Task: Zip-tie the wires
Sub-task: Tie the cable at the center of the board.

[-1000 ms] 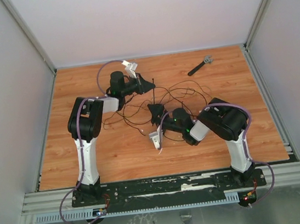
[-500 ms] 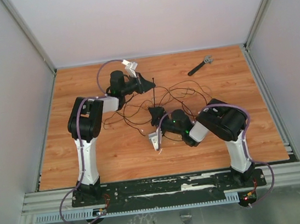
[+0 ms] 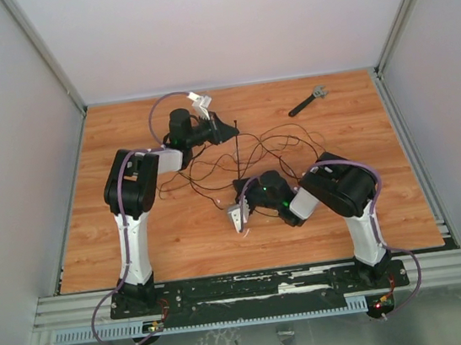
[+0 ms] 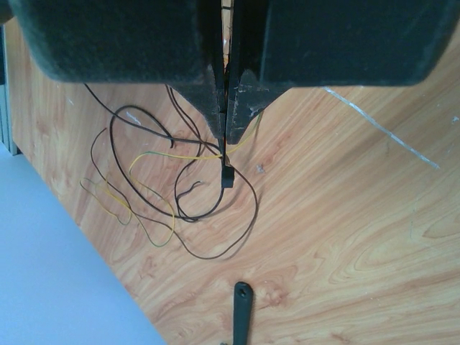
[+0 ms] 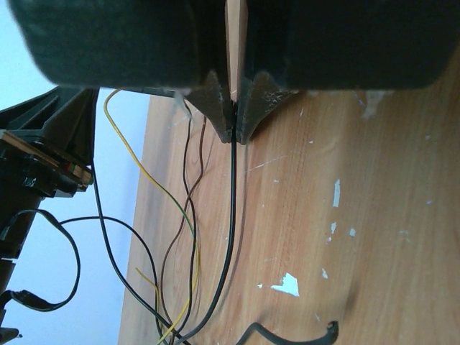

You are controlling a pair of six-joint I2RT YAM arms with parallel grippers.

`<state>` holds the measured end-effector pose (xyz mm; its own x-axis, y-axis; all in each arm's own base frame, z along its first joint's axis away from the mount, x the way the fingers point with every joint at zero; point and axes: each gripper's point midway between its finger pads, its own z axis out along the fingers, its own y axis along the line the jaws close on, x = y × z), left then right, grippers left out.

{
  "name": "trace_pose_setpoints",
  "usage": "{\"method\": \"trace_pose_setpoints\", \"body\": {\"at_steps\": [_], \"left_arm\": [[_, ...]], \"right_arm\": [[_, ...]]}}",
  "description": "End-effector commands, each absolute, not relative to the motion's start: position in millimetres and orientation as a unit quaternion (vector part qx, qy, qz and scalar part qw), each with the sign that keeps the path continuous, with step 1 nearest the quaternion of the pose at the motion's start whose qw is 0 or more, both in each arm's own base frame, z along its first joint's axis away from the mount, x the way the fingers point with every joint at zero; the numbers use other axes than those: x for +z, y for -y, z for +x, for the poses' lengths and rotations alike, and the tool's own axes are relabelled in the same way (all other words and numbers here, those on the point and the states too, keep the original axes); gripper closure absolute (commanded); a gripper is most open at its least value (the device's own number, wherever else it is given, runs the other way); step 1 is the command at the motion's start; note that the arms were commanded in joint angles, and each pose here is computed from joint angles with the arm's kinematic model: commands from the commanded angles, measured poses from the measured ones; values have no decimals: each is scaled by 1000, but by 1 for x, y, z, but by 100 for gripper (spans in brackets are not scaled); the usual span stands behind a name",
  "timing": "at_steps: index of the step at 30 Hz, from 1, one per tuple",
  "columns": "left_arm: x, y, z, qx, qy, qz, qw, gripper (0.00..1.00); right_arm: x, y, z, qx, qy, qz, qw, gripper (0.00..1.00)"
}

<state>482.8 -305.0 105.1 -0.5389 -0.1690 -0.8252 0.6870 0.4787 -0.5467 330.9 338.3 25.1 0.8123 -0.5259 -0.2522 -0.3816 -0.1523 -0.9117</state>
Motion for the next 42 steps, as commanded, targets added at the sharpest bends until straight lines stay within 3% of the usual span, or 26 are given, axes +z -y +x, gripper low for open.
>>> {"method": "trace_pose_setpoints", "body": {"at_steps": [1,16,31,37,39,42], "left_arm": [[114,310,486,-484,-724,188,454,100],[120,310,482,-487,-718,197,456,100],[121,310,483,-486,-719,197,457,100],[119,311,482,-487,-719,199,455,100],[118,311,481,-486,-719,202,454,100],[116,311,481,-482,-721,208,452,100]], "right_arm": [[18,-341,325,-16,-345,-747,568,100],[46,-347,344,269,-542,-681,412,100],[55,-340,350,308,-566,-646,408,99],[61,-333,357,275,-566,-646,433,47],[63,-327,357,252,-557,-655,444,34],[71,-316,354,211,-528,-672,475,22]]}}
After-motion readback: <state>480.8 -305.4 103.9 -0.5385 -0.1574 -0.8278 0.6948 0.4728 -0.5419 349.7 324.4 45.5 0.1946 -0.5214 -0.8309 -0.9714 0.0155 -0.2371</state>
